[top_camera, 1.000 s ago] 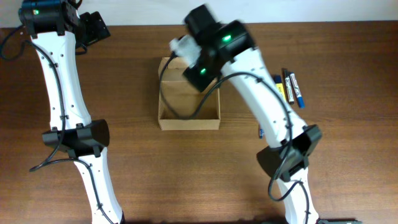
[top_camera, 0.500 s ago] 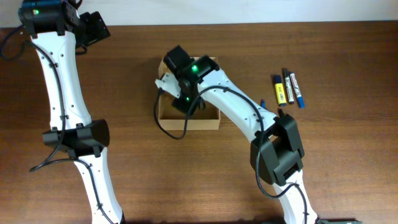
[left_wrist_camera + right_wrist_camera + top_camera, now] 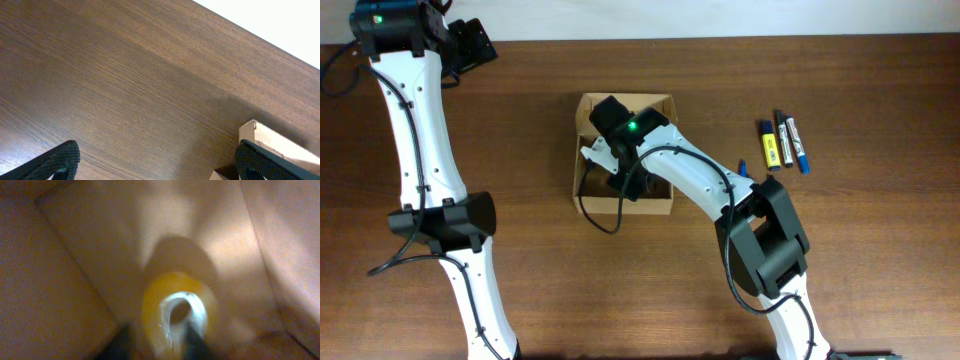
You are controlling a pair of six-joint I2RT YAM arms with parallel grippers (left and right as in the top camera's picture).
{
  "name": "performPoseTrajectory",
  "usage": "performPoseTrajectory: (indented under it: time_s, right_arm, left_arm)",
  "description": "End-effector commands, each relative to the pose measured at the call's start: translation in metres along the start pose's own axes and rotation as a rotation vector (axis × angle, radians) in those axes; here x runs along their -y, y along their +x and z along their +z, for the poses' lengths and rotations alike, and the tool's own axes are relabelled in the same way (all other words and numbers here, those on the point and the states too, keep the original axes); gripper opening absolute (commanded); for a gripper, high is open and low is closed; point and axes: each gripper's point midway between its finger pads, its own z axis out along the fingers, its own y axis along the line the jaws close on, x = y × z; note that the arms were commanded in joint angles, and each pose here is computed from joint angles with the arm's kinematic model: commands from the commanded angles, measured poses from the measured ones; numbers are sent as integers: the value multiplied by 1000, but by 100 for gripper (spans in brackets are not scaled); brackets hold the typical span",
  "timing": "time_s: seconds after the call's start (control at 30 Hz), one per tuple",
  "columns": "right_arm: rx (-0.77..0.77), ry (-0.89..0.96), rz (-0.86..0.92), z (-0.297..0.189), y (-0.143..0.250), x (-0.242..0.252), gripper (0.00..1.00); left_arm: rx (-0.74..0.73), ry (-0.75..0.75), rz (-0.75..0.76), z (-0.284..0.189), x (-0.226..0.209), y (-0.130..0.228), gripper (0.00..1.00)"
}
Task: Pack container
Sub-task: 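Carry the tape roll into the box and release it, then move the right gripper to the yellow highlighter and grasp it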
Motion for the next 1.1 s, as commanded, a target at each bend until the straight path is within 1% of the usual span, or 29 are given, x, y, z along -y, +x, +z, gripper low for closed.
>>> performPoseTrajectory:
  time_s: [0.0, 0.03, 0.07, 0.1, 0.2, 0.27, 0.3, 0.33, 0.47, 0.53, 0.6, 0.7, 0.8, 0.87, 0.97, 1.07]
  right_arm:
    - [77, 91, 51, -46, -19, 17, 47]
    - [99, 103, 65, -60, -23, 19, 48]
    - [140, 138, 98, -87, -30, 24, 50]
    - [165, 166, 112, -104, -33, 28, 51]
    - [242, 247, 168, -151, -37, 41, 48]
    - [295, 296, 204, -183, -34, 52, 48]
    - [317, 318, 236, -196, -30, 59, 48]
    - [356, 353, 313, -218, -18, 76, 47]
    - [395, 400, 559, -248, 31, 133, 47]
    - [381, 402, 669, -249, 59, 161, 47]
    - [362, 364, 772, -239, 87, 186, 47]
    - [311, 264, 887, -209, 124, 214, 47]
    - [242, 235, 1014, -174, 159, 240, 47]
    - [199, 210, 1085, -149, 178, 250, 47]
    - [117, 169, 1138, -113, 201, 257, 47]
    - [54, 131, 1157, -83, 211, 256, 47]
  left_arm:
    - [19, -11, 4, -3, -4, -4, 100]
    - [19, -11, 4, -3, -4, -4, 100]
    - [19, -11, 4, -3, -4, -4, 100]
    - [19, -11, 4, -3, -4, -4, 100]
    - [19, -11, 4, -3, -4, -4, 100]
    - [19, -11, 4, -3, -4, -4, 100]
    - [19, -11, 4, -3, -4, -4, 100]
    - [19, -11, 3, -3, -4, -4, 100]
    - [19, -11, 4, -3, -4, -4, 100]
    - [19, -11, 3, -3, -4, -4, 100]
    - [19, -11, 4, -3, -4, -4, 100]
    - [19, -11, 4, -3, -4, -4, 100]
    - [19, -11, 4, -3, -4, -4, 100]
    - [19, -11, 4, -3, -4, -4, 100]
    - [19, -11, 4, -3, -4, -4, 100]
    - [19, -11, 4, -3, -4, -4, 100]
